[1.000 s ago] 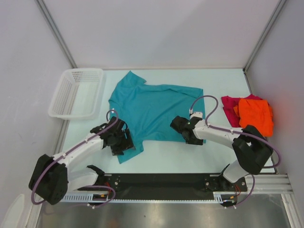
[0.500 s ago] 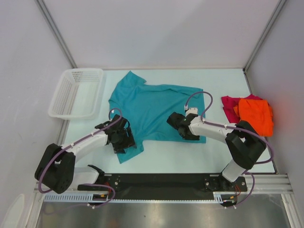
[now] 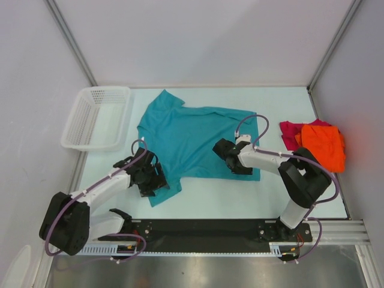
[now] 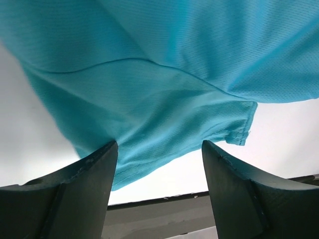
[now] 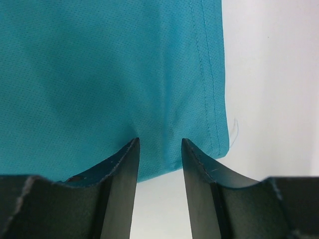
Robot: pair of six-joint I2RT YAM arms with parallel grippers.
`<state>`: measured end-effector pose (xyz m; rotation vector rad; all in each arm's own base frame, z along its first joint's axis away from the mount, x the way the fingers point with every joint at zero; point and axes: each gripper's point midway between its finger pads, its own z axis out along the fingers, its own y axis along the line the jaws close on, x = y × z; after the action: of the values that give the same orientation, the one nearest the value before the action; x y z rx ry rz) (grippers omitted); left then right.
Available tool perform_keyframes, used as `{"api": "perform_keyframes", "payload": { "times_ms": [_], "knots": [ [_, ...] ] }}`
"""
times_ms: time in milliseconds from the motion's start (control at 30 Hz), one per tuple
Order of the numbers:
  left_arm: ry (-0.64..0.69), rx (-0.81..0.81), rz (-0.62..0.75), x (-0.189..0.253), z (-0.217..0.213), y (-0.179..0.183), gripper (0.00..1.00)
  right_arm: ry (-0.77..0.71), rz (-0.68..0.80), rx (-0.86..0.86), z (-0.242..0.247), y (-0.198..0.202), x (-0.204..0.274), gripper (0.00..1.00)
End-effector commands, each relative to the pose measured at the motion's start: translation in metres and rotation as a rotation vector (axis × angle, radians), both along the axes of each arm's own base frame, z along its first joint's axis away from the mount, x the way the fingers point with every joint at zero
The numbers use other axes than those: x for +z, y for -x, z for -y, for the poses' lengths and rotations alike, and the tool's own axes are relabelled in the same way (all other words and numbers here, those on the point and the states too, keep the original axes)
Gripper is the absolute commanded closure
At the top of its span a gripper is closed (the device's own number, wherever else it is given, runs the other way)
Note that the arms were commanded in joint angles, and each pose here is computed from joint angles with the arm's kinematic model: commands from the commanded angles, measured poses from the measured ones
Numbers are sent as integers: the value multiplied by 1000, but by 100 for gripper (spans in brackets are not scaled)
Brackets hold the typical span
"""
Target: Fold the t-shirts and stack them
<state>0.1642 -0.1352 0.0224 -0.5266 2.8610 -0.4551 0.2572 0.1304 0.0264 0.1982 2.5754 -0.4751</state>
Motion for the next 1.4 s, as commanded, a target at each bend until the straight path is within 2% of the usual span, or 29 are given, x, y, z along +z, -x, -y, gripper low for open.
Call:
{"api": "perform_keyframes", "payload": {
  "times_ms": [0,200,400,700,1067,1267,1367],
  "knots": [
    [6,-1,-26,3,-10,9,26,3,11,-16,5,-3,0,55],
    [50,10,-12,18,-7,11,25,-9,-20,-54,16,17,-4,55],
    [110,22,-86,7,-3,24,26,-71,-77,-86,17,42,-19,56],
    [109,31,-67,13,-5,21,26,-64,-105,-91,23,70,-16,55],
    [83,25,-17,14,-5,-1,26,-62,-92,-85,19,68,-19,55],
    [55,49,-57,-13,-4,-12,28,-48,-86,-75,17,63,-19,56],
    [89,78,-98,-26,2,-11,28,-51,-85,-76,18,64,-19,59]
  ]
}}
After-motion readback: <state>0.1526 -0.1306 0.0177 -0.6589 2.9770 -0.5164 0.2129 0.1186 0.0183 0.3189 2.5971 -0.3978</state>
